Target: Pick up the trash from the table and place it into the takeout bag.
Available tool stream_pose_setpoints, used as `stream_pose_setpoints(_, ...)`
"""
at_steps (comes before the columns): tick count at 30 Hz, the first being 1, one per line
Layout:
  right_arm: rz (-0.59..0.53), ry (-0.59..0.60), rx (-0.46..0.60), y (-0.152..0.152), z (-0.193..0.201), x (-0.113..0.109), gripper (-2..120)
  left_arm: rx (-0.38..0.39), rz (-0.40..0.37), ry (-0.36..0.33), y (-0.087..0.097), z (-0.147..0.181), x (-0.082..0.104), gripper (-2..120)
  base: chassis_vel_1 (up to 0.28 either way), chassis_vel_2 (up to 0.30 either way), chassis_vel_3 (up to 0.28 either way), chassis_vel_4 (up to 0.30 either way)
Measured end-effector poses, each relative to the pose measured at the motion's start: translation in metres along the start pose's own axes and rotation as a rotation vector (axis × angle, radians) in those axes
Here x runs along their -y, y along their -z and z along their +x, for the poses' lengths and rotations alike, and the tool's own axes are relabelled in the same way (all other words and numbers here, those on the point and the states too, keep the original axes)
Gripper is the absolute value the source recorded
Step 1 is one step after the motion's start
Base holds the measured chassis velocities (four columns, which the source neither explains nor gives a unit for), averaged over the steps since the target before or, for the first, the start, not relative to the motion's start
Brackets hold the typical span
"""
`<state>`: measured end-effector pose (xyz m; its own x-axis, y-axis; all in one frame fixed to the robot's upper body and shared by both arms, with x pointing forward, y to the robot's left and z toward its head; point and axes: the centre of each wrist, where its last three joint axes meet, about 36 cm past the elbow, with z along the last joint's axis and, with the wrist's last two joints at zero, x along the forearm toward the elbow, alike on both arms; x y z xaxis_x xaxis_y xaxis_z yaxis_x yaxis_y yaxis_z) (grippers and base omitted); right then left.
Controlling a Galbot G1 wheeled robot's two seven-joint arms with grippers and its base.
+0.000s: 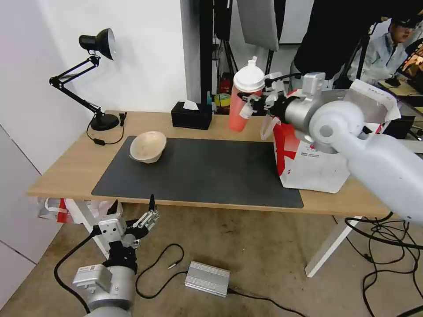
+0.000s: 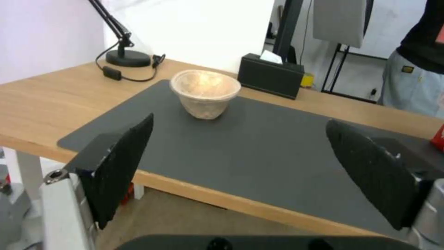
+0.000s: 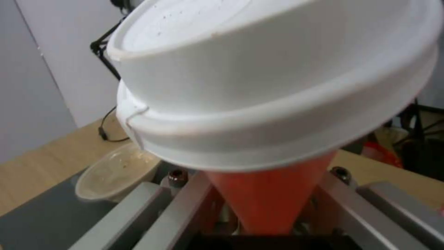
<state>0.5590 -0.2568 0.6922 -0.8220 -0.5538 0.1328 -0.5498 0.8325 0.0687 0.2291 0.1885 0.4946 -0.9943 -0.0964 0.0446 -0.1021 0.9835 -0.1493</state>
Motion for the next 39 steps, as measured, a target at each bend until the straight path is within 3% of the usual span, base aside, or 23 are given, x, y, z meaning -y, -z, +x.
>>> stream_pose_setpoints(39,0.032,-0.143,0.046,0.029,0.067,0.058,3,0.028,-0.009,-0.018,0.003,0.003,-0.001,100,0.0,0.0,0.0,0.0)
